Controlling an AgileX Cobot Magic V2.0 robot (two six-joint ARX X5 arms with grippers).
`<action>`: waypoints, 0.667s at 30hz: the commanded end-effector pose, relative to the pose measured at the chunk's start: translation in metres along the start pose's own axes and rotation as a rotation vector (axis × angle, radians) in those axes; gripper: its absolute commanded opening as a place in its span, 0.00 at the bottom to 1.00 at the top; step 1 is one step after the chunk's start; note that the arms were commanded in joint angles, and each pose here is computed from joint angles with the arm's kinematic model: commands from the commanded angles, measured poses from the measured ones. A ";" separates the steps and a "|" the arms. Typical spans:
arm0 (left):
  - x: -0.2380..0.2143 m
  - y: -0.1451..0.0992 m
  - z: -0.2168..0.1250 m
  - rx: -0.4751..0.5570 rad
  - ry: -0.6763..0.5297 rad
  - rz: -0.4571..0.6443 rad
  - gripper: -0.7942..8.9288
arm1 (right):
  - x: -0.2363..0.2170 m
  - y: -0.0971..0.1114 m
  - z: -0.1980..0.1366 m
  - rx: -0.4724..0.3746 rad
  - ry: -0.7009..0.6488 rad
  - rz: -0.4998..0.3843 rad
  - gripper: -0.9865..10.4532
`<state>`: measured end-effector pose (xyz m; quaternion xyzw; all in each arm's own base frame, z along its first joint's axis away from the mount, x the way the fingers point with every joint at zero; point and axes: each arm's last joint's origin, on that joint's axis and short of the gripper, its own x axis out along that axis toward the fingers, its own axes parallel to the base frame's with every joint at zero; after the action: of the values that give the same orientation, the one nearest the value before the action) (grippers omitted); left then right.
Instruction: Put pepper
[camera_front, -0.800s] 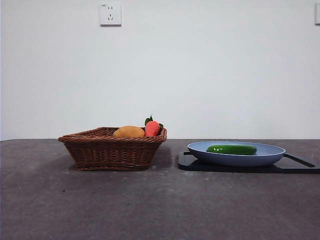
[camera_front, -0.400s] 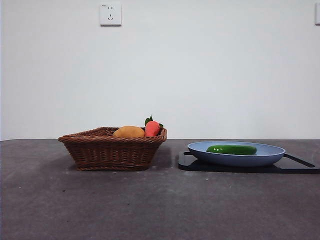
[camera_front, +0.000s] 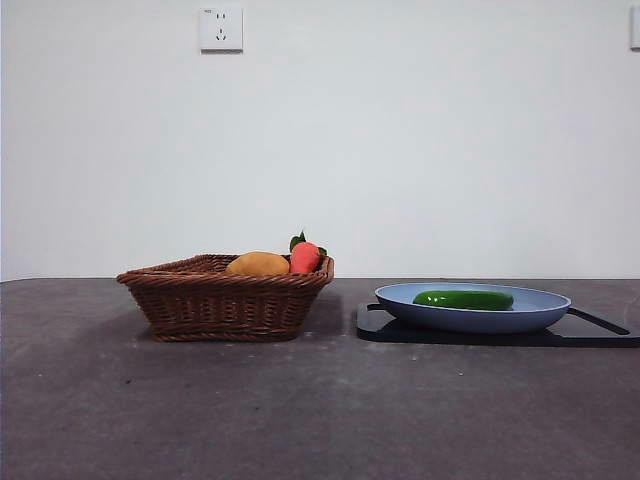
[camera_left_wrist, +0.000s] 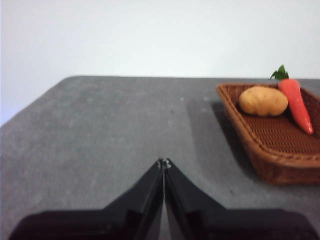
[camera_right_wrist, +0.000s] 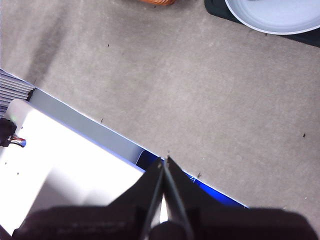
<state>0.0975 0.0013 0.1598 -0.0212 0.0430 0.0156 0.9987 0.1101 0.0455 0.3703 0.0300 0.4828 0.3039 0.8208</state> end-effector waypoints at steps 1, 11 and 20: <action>0.000 0.000 -0.005 -0.009 0.020 0.003 0.09 | -0.003 0.001 0.003 -0.007 -0.013 0.001 0.10; 0.000 0.000 -0.003 -0.010 0.006 0.003 0.09 | -0.003 0.001 0.003 -0.007 -0.013 0.001 0.10; 0.000 0.000 -0.003 -0.010 0.006 0.003 0.09 | -0.003 0.001 0.003 -0.007 -0.013 0.001 0.10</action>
<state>0.0971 0.0012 0.1585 -0.0227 0.0493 0.0156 0.9984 0.1101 0.0455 0.3703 0.0300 0.4828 0.3039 0.8208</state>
